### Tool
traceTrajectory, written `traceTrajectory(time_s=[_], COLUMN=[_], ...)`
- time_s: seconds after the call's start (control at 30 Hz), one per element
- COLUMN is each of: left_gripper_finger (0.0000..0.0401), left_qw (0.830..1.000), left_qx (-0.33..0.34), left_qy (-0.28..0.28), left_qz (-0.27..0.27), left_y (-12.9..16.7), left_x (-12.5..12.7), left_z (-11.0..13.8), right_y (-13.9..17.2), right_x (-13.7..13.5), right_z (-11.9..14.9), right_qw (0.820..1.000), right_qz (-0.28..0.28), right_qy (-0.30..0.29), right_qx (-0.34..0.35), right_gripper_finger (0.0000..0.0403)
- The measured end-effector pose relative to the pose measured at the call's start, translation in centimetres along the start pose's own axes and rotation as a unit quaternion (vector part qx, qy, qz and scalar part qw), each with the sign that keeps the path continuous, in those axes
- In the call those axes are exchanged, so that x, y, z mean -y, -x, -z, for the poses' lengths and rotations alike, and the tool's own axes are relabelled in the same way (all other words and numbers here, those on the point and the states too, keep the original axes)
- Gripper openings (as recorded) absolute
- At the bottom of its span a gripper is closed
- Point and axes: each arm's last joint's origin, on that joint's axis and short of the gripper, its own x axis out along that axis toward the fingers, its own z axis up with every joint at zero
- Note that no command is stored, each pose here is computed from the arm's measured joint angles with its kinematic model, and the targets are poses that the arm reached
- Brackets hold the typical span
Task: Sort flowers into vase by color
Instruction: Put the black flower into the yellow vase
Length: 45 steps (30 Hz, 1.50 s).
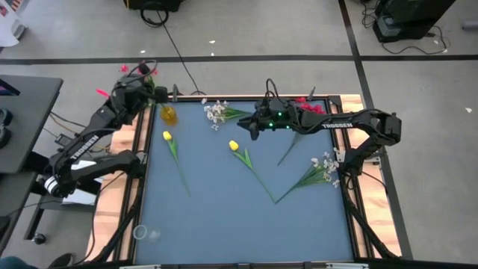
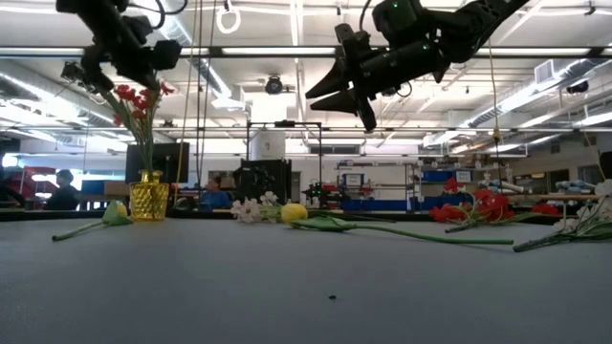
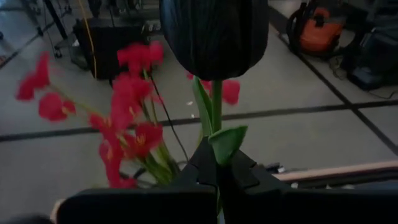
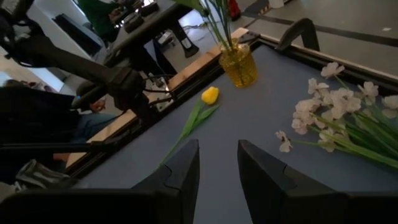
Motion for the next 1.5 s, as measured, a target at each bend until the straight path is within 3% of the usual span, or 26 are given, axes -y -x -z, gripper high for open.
traceTrajectory(time_s=[0.2,0.5,0.8,0.93,1.1,1.23,1.5], left_gripper_finger=[0.0004,0.0055,0.0137,0.0181,0.022,0.023,0.0231], left_qw=[1.0,1.0,0.999,0.998,1.0,1.0,0.996], left_qx=[-0.018,-0.019,-0.019,-0.025,-0.019,-0.021,-0.091], left_qy=[0.01,0.018,0.029,0.027,0.013,0.006,-0.013], left_qz=[-0.004,-0.012,-0.037,-0.046,-0.017,-0.01,-0.007], left_y=[-0.7,-0.9,-0.1,0.3,1.3,2.3,0.5], left_x=[0.1,0.0,-0.9,-1.3,-1.4,-1.6,-0.9], left_z=[1.3,1.3,-0.4,-1.4,-2.9,-4.0,-2.6], right_y=[0.0,0.1,0.6,0.8,0.9,0.9,0.8], right_x=[0.3,0.8,1.6,2.0,2.0,2.0,2.0], right_z=[0.6,1.5,2.9,3.5,3.5,3.5,3.5], right_qw=[0.999,0.996,0.979,0.971,0.969,0.967,0.967], right_qz=[0.018,0.044,0.113,0.14,0.144,0.146,0.145], right_qy=[-0.007,-0.031,-0.105,-0.114,-0.122,-0.138,-0.145], right_qx=[-0.031,-0.074,-0.132,-0.157,-0.158,-0.156,-0.153], right_gripper_finger=[0.0119,0.0136,0.019,0.0193,0.0192,0.0192,0.0192])
